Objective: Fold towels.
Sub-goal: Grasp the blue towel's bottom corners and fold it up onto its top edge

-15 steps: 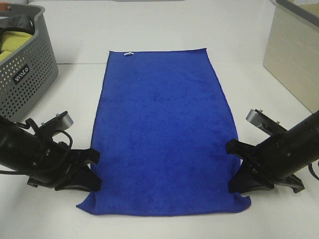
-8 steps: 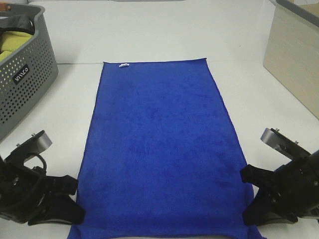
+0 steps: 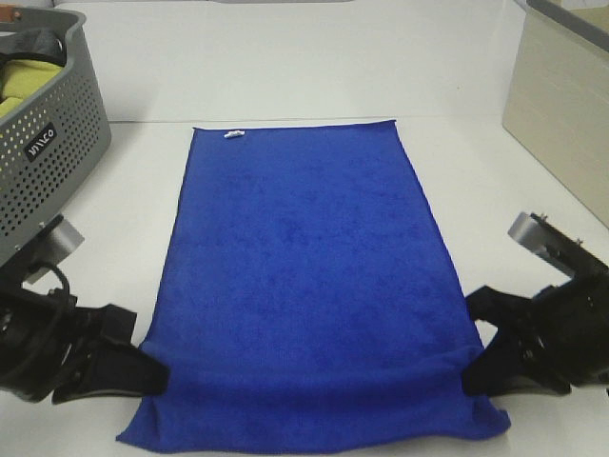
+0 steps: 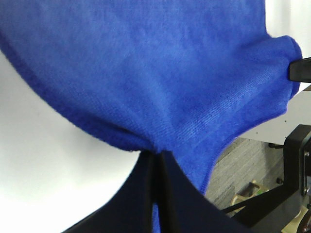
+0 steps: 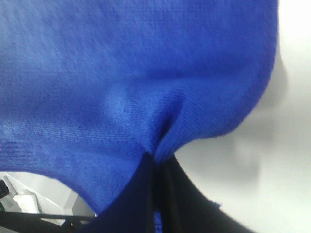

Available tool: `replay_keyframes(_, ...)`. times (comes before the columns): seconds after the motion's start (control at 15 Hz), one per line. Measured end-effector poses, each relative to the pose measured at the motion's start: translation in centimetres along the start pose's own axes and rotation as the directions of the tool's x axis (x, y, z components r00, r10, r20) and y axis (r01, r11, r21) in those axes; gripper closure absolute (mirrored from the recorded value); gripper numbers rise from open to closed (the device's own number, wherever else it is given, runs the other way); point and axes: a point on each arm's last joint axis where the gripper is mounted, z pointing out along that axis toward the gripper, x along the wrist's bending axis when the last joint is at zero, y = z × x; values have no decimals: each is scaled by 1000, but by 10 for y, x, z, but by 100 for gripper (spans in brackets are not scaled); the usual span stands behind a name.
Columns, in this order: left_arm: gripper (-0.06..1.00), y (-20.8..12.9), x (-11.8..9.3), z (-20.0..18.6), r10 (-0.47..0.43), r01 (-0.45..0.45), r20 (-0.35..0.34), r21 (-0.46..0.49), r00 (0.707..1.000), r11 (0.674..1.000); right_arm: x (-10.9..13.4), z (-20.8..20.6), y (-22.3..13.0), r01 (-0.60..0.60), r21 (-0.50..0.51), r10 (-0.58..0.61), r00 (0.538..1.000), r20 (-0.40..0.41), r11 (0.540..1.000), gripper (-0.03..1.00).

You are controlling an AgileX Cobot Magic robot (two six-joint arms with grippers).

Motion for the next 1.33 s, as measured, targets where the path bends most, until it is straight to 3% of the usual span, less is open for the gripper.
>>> replay_keyframes(0.13,94,26,-11,-2,-3,4,7,-58,1000,998,16,-14,34,57,-67,-59,998,-23,996,97)
replay_keyframes(0.4,94,87,-27,-3,39,-45,-44,-135,998,990,36,-31,103,113,-134,-111,994,23,985,97)
replay_keyframes(0.67,94,158,-30,-10,18,-32,-60,-240,998,970,53,-31,174,168,-162,-167,986,23,972,97)
replay_keyframes(0.93,94,213,-31,5,60,-74,-56,-296,997,952,67,-22,249,207,-226,-214,977,-4,952,97)
replay_keyframes(1.33,94,275,-19,21,94,-171,-184,-466,978,868,69,3,327,256,-323,-269,963,7,911,97)
